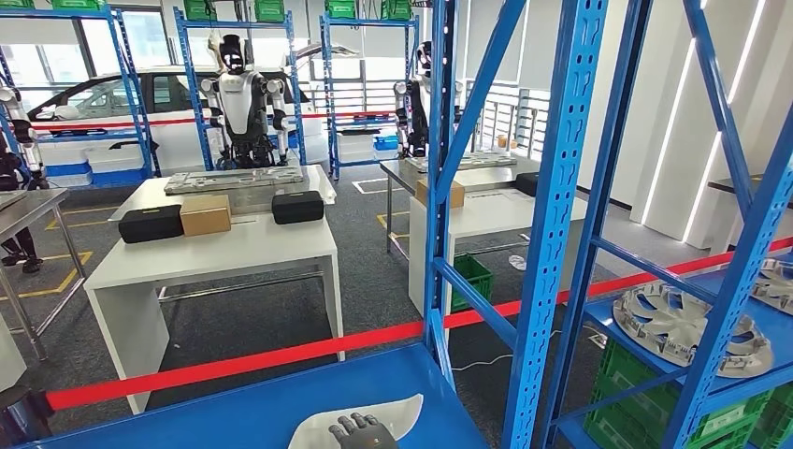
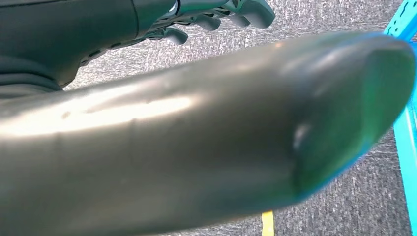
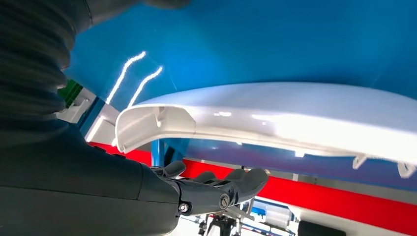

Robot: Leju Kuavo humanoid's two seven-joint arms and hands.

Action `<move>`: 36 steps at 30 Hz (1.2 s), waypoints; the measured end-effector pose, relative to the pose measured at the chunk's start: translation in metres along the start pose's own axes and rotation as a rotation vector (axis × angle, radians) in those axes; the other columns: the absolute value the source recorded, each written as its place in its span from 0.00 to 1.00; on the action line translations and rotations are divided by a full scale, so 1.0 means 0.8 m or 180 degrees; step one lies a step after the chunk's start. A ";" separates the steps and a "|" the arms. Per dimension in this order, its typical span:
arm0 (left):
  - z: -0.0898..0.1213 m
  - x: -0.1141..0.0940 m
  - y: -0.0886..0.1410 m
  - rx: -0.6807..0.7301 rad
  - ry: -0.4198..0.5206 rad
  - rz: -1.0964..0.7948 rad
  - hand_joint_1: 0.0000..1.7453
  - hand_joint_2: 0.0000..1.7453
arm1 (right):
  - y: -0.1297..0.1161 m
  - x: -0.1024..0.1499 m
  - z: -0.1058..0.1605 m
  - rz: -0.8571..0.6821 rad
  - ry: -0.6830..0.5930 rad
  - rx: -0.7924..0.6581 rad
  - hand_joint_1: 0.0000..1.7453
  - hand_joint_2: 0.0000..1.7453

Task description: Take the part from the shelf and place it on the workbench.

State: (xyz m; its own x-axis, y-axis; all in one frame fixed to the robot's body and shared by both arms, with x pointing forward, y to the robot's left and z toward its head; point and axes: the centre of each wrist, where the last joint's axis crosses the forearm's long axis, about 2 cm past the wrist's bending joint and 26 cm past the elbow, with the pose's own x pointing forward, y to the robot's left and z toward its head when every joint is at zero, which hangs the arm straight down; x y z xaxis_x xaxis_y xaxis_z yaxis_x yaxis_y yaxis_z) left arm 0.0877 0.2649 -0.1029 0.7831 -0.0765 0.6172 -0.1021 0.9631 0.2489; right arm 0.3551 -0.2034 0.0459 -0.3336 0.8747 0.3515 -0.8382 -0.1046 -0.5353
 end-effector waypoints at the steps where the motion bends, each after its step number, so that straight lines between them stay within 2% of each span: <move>1: 0.000 0.000 0.000 -0.0002 -0.0011 0.0000 0.00 0.00 | 0.001 -0.001 0.000 -0.0005 0.0005 0.0011 0.94 1.00; 2: 0.000 0.001 -0.001 -0.0005 -0.0023 -0.0002 0.00 0.00 | 0.002 -0.002 0.000 -0.0009 0.0011 0.0019 0.95 1.00; 6: -0.001 0.002 -0.001 -0.0010 -0.0073 -0.0015 0.00 1.00 | 0.004 -0.005 0.001 -0.0017 0.0010 0.0029 0.95 1.00; 36: -0.002 0.006 -0.004 -0.0122 -0.0418 -0.0122 0.00 1.00 | 0.005 -0.025 0.008 -0.0023 0.0007 -0.0126 0.97 1.00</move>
State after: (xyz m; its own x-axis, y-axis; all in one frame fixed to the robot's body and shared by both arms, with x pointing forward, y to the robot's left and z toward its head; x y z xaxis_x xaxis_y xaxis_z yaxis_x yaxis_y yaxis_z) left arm 0.0925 0.2620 -0.1018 0.6987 -0.1440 0.7008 -0.0482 0.9678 0.2469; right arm 0.3556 -0.2246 0.0417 -0.3266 0.8764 0.3539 -0.8229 -0.0795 -0.5627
